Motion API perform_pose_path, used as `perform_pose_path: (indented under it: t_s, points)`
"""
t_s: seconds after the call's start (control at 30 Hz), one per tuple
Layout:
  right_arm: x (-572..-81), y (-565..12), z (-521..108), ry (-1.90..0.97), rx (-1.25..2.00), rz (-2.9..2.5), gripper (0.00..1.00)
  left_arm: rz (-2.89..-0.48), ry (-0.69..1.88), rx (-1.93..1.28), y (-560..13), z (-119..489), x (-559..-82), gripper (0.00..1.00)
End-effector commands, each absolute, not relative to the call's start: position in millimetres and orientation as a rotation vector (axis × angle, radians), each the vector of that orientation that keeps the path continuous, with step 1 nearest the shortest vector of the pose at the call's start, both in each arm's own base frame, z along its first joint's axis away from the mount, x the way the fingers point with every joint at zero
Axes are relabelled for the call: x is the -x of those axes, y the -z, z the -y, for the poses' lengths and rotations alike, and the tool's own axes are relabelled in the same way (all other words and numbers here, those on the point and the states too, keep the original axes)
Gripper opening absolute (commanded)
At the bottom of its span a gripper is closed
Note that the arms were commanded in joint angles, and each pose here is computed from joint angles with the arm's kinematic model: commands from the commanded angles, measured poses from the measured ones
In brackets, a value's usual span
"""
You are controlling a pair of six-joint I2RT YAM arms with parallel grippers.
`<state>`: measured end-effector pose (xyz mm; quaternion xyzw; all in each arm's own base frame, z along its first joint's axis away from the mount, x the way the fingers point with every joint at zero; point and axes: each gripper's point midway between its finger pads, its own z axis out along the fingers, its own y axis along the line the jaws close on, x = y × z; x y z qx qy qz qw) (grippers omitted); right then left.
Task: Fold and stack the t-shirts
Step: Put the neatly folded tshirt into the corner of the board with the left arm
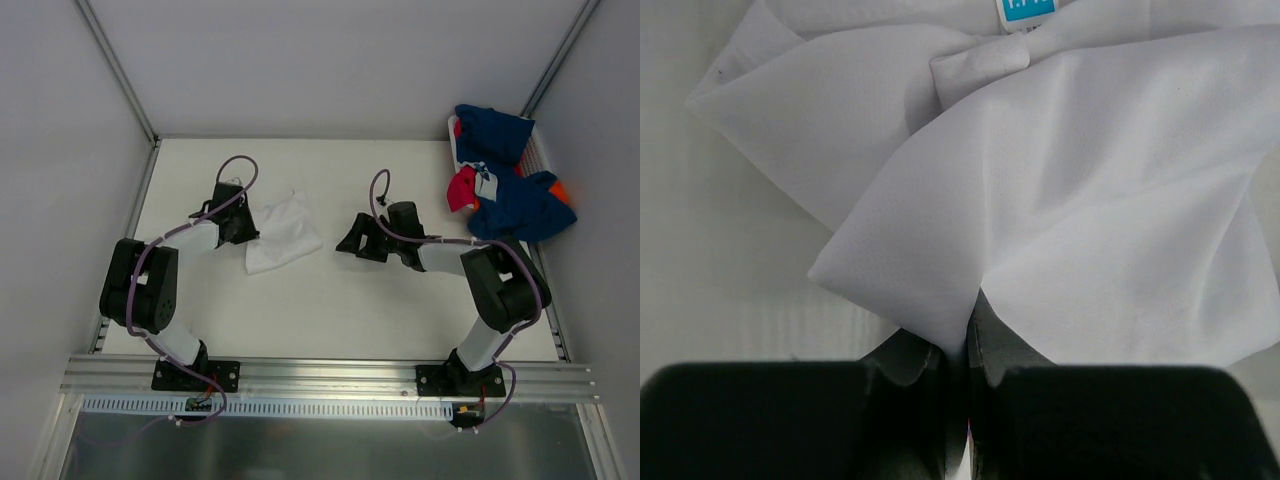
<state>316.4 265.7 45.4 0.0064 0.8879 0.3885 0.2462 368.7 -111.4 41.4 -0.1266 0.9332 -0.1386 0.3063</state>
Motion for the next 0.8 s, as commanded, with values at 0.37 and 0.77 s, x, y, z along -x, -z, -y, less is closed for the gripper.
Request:
perform_pose_path:
  t_s: [0.37, 0.77]
  points:
    - [-298, -56, -249, -0.969, 0.059, -2.421, 0.84, -2.543, -0.086, 0.415, -44, 15, -360, 0.0]
    - [-281, -72, -233, -0.914, 0.101, -2.397, 0.84, -2.52, -0.251, 0.593, -39, -61, -377, 0.0]
